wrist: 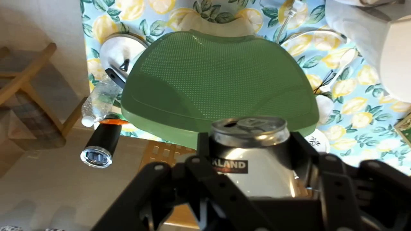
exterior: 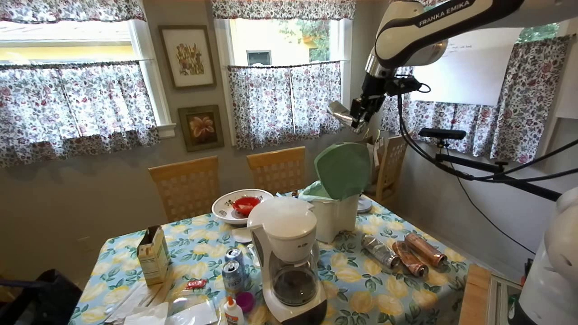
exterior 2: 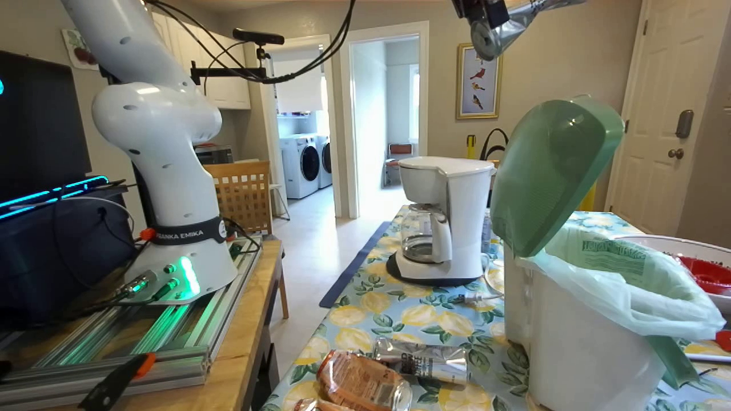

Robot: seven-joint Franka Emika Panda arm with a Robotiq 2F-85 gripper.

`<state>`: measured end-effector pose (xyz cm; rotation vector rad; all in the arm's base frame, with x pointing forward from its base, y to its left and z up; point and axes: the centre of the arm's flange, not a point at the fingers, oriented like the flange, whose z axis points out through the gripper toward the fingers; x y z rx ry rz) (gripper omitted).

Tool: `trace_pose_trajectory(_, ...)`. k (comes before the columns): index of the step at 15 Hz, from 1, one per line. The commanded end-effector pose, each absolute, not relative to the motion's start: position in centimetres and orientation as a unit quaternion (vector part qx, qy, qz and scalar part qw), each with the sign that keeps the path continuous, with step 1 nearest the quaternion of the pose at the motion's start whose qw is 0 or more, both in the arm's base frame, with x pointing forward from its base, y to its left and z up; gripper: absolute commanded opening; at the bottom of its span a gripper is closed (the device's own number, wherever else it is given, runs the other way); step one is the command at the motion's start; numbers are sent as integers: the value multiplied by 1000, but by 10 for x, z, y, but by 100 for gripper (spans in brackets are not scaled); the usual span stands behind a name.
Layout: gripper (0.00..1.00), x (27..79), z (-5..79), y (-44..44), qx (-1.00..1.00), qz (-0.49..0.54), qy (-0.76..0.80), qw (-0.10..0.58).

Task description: Put one silver can in the bin then close the bin.

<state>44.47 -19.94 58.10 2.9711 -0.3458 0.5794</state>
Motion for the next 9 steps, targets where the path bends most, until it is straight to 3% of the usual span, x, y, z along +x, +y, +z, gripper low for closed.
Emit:
trace_pose_trajectory(1, 37, 468, 583, -229, 969, 197, -144, 41)
trace_pose_trajectory(9, 37, 509, 579, -260, 956, 230, -179, 26)
